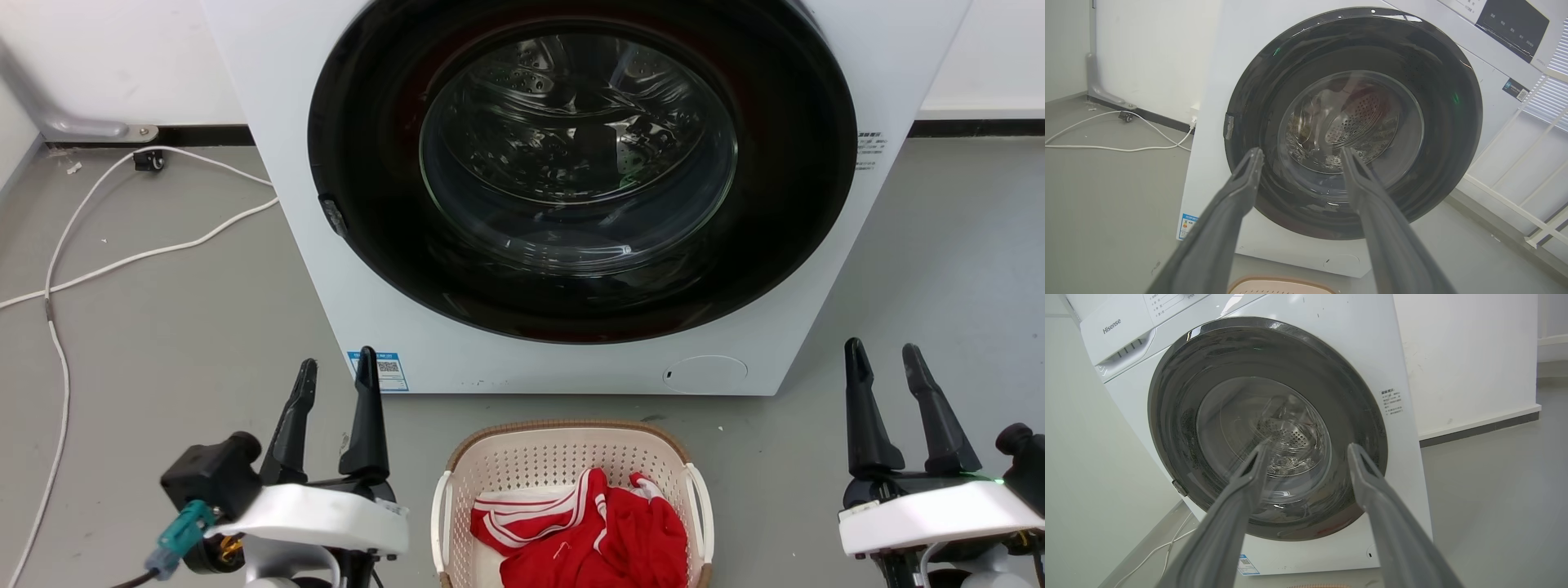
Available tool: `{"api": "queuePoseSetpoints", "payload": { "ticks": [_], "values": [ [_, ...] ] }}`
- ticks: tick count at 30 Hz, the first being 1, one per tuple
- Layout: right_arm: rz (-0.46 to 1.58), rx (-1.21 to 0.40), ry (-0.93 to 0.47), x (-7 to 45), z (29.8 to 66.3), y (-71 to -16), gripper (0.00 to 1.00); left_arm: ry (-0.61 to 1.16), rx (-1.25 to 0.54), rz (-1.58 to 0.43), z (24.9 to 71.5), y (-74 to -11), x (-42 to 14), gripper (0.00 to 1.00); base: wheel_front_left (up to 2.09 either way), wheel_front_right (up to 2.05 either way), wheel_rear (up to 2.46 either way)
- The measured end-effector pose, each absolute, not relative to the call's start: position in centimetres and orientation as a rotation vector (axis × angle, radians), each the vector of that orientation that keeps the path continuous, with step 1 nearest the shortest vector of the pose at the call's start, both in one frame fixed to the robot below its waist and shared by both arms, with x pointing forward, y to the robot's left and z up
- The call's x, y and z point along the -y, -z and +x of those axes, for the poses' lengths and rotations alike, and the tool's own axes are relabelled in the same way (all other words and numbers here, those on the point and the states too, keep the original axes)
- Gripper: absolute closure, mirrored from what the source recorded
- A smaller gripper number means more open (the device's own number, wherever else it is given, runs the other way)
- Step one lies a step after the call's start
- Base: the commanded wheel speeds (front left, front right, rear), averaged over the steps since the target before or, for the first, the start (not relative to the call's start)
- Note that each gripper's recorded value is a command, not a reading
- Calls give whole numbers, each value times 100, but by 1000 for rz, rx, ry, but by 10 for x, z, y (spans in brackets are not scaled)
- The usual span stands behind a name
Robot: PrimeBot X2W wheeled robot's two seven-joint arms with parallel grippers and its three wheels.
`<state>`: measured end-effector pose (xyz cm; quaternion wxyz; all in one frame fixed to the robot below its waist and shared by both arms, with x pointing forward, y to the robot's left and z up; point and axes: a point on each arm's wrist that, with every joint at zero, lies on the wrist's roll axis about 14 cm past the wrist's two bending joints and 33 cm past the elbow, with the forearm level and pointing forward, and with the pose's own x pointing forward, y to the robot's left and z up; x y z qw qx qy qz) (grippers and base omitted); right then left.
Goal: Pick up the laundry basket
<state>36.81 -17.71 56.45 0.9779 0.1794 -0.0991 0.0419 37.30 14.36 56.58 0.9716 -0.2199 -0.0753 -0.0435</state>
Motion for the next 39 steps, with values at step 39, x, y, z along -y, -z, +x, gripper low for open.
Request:
{"api": "queuePoseSetpoints", "payload": {
  "ticks": [39],
  "values": [
    [22, 143, -88, 174, 355, -536, 0, 251, 128, -194, 355, -537, -94, 0, 0, 0, 0]
  ]
}}
